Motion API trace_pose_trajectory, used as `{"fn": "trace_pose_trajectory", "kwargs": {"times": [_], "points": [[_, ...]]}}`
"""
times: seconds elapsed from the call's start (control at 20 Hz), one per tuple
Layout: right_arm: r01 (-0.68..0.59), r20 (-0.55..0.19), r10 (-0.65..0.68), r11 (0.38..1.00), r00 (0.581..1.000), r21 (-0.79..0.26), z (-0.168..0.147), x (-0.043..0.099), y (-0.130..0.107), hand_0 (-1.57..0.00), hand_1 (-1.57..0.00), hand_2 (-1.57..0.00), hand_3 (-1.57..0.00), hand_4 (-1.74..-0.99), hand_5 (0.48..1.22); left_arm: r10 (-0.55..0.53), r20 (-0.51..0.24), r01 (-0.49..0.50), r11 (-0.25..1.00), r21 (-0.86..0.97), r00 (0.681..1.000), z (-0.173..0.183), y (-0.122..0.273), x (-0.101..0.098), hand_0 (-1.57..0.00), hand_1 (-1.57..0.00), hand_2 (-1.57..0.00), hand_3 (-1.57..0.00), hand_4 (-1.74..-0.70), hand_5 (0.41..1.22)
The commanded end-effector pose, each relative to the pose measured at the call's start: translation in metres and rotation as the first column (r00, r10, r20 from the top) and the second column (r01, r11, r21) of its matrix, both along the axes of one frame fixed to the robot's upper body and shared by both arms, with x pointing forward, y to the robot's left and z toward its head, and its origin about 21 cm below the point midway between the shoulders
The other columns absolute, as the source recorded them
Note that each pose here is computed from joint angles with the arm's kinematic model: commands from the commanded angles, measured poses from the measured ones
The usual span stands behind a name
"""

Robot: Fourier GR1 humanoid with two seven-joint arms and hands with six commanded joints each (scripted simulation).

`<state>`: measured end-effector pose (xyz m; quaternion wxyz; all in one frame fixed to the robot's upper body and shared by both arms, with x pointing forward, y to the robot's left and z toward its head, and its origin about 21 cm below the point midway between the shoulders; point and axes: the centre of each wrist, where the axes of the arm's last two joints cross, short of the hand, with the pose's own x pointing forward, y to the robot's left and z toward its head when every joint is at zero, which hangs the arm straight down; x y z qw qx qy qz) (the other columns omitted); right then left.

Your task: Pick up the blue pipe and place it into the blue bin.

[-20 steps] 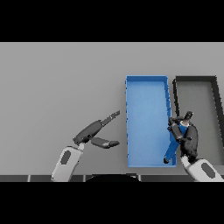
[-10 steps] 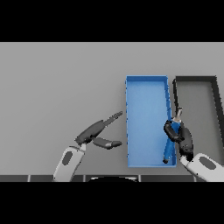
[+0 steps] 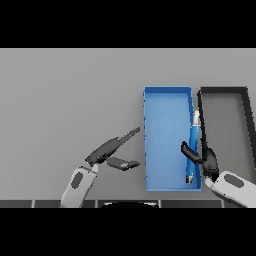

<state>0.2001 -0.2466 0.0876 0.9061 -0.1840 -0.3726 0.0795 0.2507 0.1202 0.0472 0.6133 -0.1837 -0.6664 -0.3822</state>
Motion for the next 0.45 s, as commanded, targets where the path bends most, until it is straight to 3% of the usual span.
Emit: {"fn": "trace_pose_trajectory", "kwargs": {"times": [0.0, 0.4], "points": [[-0.007, -0.005, 0.007, 1.0, 1.0, -0.001, 0.0014, -0.0005, 0.001, -0.02, -0.01, -0.01, -0.01, -1.03, 0.682, 0.006, 0.006, -0.006, 1.0, 0.0, 1.0, 0.0006, 0.0022, 0.0011, 0.0, 0.0, 0.0, 0.0, -0.89, 0.429], [-0.028, -0.012, 0.028, 1.0, 1.0, -0.002, 0.003, 0.0017, 0.0051, -0.01, -0.01, -0.01, 0.0, -1.022, 0.643, 0.01, 0.017, -0.01, 1.0, -0.004, 1.0, 0.0044, -0.0058, 0.0021, 0.0, 0.0, 0.0, 0.0, -0.88, 0.431]]}}
